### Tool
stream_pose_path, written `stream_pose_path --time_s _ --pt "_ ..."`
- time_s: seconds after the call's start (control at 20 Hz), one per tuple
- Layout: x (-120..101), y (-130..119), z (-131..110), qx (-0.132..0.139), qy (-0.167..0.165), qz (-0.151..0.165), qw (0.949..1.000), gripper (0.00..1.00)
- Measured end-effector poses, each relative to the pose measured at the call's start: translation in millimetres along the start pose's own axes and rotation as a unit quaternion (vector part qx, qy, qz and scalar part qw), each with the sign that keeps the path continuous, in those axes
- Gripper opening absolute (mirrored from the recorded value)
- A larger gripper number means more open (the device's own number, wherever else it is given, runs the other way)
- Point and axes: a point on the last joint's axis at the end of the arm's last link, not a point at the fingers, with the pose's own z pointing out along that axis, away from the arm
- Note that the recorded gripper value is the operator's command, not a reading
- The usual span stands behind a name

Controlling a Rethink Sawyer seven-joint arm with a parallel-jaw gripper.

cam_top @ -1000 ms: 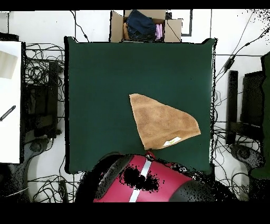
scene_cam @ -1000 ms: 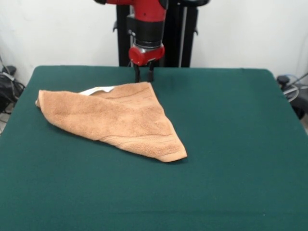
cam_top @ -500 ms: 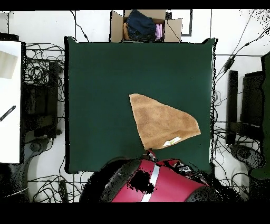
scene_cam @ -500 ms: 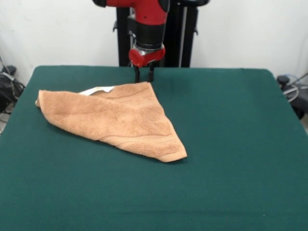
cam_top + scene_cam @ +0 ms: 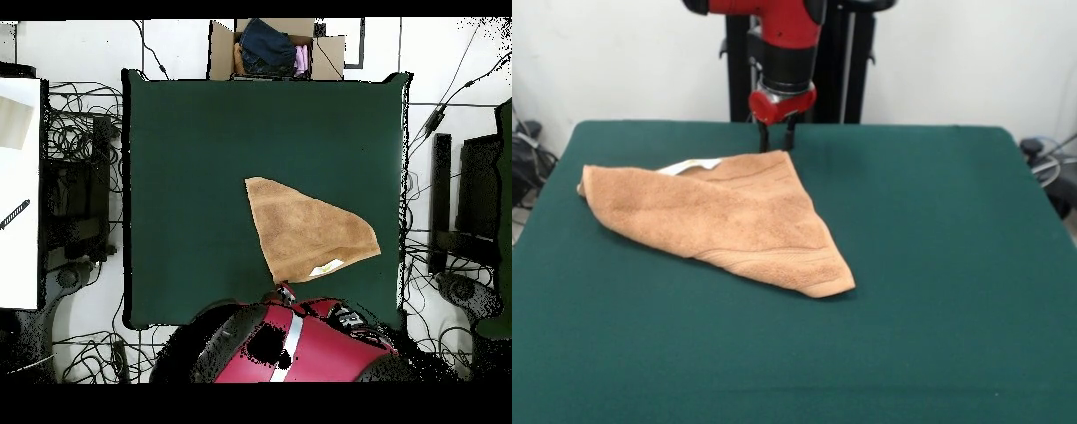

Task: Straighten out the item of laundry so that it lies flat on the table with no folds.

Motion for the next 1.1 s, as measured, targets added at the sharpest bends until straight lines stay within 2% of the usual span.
stream_pose_path --time_s 0.4,1.1 --pt "-4 -1 -1 -0.004 0.0 0.002 1.0 1.0" --pt "-29 -13 -9 -0.004 -0.011 0.005 0.9999 1.0"
